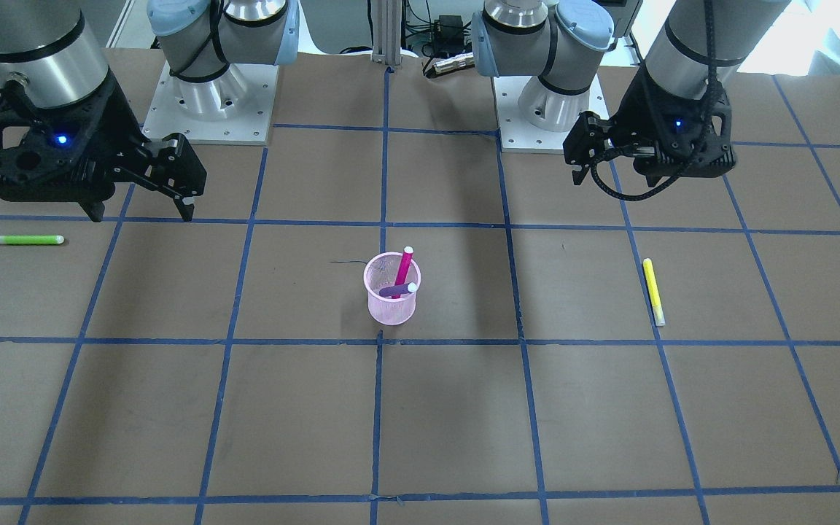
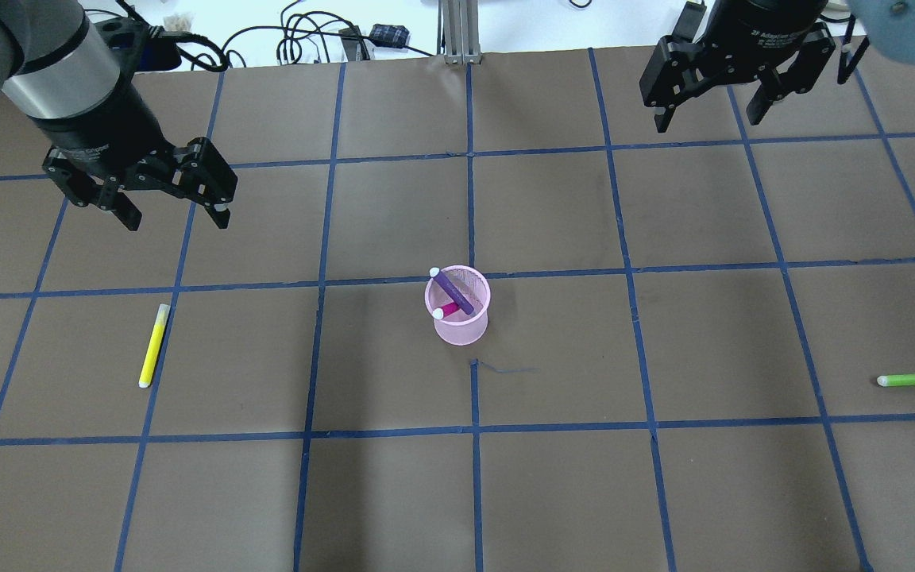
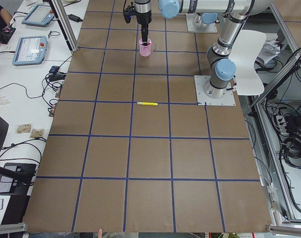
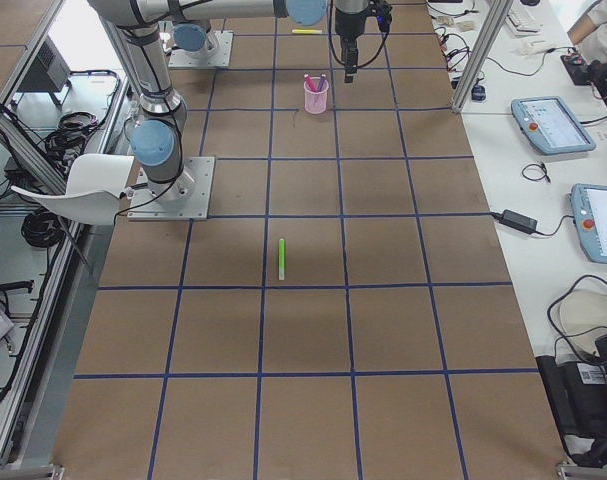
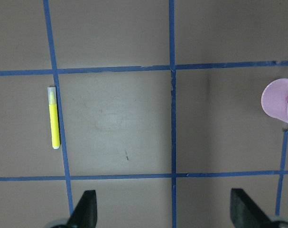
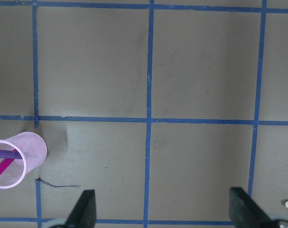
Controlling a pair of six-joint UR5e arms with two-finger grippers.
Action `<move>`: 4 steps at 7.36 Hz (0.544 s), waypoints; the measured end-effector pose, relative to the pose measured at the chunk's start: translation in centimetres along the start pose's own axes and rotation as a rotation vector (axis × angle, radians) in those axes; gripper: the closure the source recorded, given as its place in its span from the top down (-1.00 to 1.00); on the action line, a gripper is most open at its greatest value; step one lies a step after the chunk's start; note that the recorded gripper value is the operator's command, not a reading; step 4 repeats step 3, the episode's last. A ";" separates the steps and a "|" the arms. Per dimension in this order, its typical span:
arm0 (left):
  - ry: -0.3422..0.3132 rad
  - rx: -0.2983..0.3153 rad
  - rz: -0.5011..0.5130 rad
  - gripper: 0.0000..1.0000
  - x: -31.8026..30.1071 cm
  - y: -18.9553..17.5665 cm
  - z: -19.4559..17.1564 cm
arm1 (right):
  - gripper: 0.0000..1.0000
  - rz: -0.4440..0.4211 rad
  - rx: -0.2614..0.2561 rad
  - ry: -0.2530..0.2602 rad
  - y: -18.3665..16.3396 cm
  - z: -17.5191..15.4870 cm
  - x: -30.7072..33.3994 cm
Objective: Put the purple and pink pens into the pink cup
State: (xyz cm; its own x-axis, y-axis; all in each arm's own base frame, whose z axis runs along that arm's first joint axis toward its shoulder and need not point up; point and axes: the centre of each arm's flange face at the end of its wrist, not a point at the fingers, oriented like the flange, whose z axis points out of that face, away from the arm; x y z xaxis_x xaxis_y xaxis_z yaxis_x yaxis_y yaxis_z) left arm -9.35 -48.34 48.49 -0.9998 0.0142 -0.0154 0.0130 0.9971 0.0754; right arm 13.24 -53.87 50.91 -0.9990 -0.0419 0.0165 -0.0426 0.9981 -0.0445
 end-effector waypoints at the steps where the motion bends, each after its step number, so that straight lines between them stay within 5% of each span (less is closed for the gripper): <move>1: 0.000 0.000 -0.002 1.00 -0.1 0.0 0.0 | 1.00 -0.003 -0.002 0.000 0.0 0.1 -0.2; 4: -0.001 0.001 -0.003 1.00 -0.1 -0.1 0.1 | 1.00 -0.005 -0.003 0.000 0.0 0.2 -0.3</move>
